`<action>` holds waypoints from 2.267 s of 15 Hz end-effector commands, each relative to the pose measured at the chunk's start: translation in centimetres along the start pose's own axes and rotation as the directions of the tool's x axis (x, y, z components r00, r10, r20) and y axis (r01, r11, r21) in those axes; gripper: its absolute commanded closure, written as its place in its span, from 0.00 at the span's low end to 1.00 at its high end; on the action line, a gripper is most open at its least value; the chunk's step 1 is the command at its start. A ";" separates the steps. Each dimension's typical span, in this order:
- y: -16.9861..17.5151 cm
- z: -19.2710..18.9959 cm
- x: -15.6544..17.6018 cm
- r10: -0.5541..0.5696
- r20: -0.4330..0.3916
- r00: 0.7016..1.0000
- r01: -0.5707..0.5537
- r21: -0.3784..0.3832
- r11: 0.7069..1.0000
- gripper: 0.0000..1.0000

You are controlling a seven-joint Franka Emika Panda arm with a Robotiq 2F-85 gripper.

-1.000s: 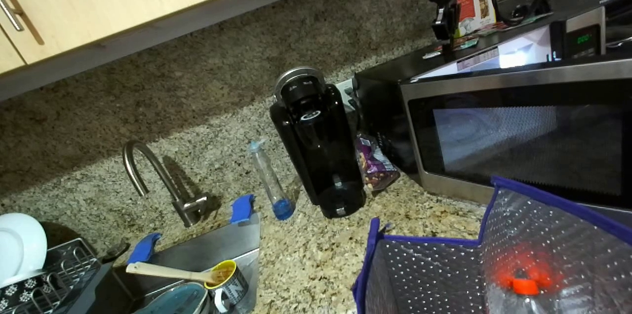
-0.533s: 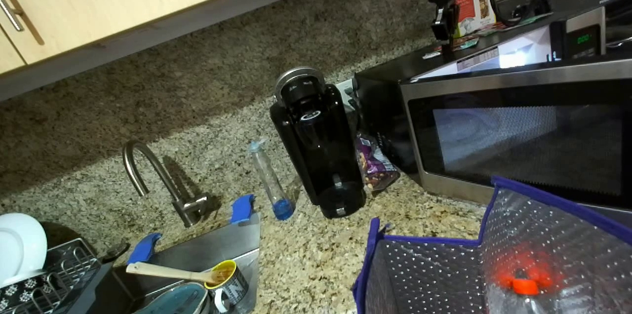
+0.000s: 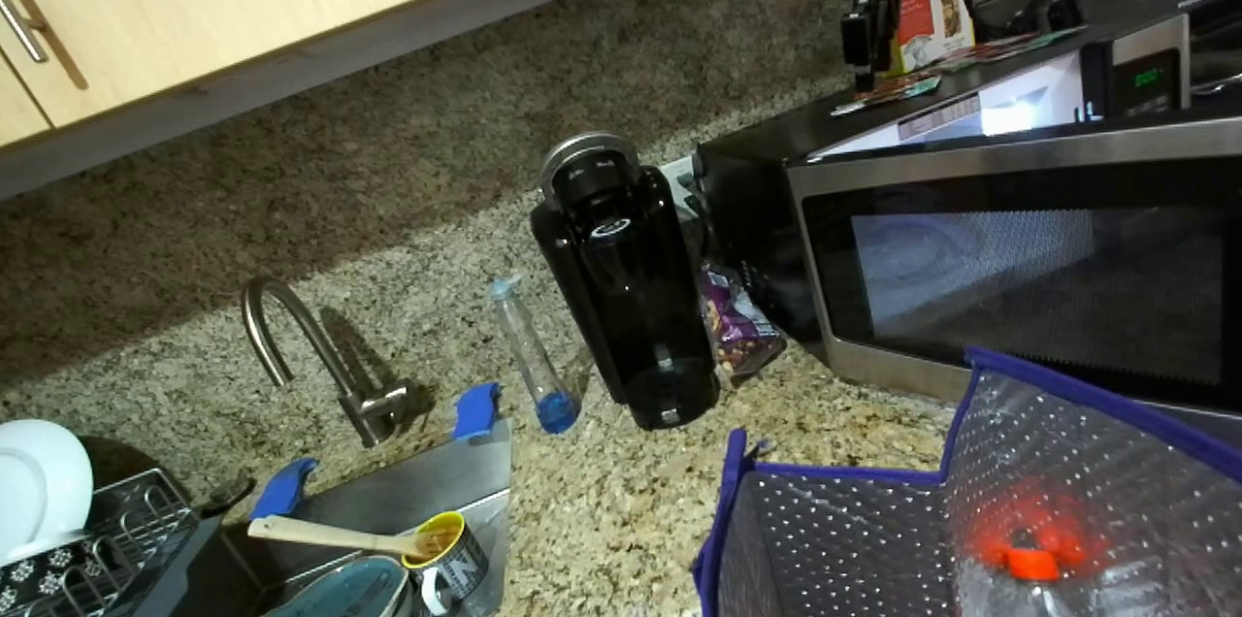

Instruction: Pick up one sachet from the top of the microwave and put it in the blue bag then close the microwave door

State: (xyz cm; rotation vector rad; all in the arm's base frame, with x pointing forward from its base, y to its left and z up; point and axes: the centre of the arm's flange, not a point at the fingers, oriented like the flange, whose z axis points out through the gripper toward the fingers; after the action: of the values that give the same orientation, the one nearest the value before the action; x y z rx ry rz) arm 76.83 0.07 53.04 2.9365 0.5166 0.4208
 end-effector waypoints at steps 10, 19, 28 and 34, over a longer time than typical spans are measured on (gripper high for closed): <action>0.1 -1.8 -0.2 0.027 0.075 0.997 -0.035 0.108 0.993 0.00; -0.2 -2.0 -1.3 0.115 0.195 0.974 -0.142 0.134 0.981 0.00; -0.6 -1.0 -2.2 0.100 0.178 0.979 -0.117 0.086 0.989 0.00; -0.3 -0.9 -1.7 0.160 0.100 0.982 -0.167 0.075 0.983 0.00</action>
State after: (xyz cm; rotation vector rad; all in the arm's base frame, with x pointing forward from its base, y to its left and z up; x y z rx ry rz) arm 75.19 -0.45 53.67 3.0653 0.3325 0.2445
